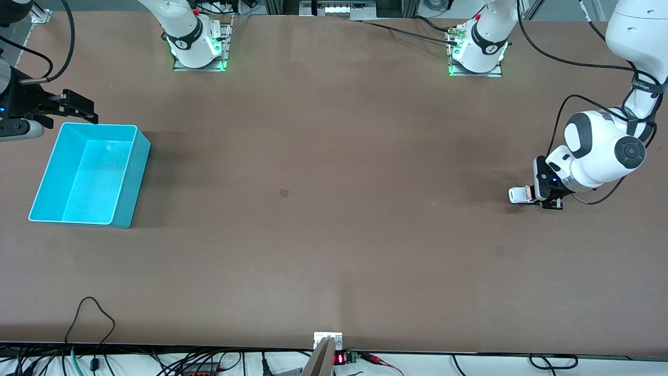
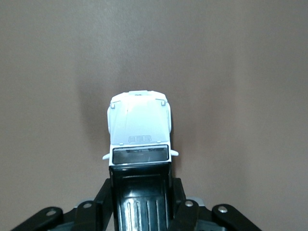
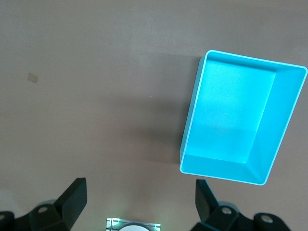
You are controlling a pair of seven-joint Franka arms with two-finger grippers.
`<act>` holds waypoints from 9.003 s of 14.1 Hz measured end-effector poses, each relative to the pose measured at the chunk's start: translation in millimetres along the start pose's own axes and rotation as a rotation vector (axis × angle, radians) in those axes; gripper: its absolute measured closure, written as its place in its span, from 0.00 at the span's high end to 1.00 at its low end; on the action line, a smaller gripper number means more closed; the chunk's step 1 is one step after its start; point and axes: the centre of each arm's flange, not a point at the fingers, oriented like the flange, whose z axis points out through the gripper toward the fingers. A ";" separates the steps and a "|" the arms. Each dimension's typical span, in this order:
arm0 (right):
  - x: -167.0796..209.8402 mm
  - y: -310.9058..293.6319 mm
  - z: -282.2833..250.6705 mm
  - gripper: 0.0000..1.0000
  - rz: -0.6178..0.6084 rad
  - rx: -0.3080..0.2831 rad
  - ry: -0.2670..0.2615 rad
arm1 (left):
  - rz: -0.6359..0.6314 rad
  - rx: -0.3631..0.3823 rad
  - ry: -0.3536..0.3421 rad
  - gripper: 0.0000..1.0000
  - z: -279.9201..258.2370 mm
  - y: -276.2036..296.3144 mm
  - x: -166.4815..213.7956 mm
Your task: Wind and store white jeep toy
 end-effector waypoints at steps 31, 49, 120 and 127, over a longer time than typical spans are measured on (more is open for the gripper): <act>0.1 -0.4 -0.3 1.00 -0.001 0.000 0.001 | 0.133 -0.080 -0.010 1.00 -29.6 -12.4 -10.1; 0.1 -0.5 -0.4 1.00 -0.001 0.000 0.001 | 0.318 0.029 -0.046 1.00 -143.4 -33.0 123.2; 9.8 -242.7 353.5 1.00 -1.507 -0.070 0.204 | -1.681 0.041 0.075 1.00 -386.2 -22.8 122.7; 27.2 -258.6 371.2 1.00 -1.511 -0.039 0.204 | -1.679 0.026 0.061 1.00 -387.2 -19.0 124.4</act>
